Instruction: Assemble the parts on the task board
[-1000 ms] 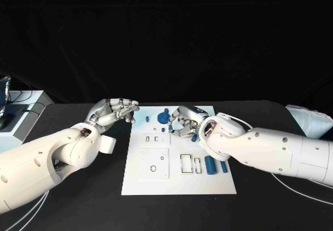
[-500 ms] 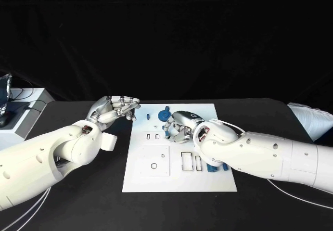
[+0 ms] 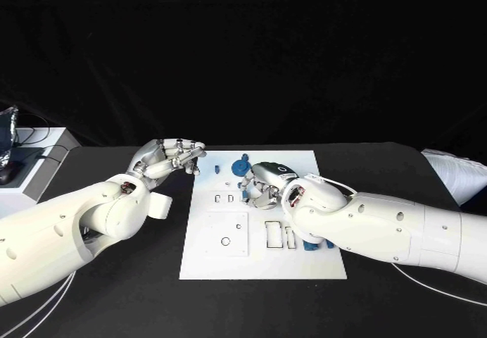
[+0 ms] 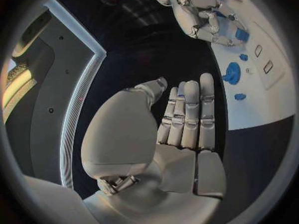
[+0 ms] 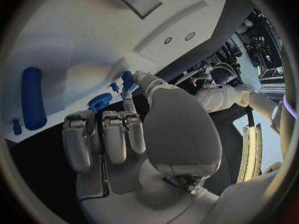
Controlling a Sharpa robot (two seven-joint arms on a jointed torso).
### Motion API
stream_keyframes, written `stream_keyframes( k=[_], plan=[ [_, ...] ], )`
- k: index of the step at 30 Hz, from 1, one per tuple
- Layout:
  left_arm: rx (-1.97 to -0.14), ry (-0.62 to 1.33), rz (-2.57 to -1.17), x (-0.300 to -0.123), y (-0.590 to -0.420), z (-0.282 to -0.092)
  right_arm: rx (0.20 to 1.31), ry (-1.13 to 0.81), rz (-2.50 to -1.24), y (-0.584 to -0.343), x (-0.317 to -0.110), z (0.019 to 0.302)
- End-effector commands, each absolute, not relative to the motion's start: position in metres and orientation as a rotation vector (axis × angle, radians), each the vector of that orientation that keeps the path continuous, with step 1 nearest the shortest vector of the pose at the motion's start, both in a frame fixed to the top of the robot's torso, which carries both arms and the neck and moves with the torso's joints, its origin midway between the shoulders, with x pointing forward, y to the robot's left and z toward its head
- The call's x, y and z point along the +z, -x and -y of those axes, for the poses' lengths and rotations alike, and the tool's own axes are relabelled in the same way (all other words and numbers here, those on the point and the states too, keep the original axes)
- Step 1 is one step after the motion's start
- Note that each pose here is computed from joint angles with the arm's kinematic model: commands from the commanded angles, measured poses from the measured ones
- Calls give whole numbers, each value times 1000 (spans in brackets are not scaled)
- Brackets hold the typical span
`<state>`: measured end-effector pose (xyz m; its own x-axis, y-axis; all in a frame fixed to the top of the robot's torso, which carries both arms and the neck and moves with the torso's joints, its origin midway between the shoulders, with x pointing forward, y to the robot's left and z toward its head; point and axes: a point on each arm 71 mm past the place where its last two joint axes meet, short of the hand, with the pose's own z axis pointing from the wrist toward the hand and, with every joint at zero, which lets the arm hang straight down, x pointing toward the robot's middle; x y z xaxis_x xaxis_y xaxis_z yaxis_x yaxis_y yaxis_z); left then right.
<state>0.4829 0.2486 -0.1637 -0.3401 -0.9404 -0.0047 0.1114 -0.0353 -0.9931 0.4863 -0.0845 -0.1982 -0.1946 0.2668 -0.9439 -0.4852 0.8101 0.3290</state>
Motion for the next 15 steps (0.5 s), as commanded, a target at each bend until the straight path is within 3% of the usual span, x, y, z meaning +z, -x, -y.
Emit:
stream_keyframes(
  k=[1, 15],
  plan=[
    [-1545, 938, -1364, -163, -482, -246, 665, 206, -1615, -486, -198, 85],
    [-1545, 938, -1364, -163, -482, -246, 660, 220, -1625, -487, -200, 82]
  ],
)
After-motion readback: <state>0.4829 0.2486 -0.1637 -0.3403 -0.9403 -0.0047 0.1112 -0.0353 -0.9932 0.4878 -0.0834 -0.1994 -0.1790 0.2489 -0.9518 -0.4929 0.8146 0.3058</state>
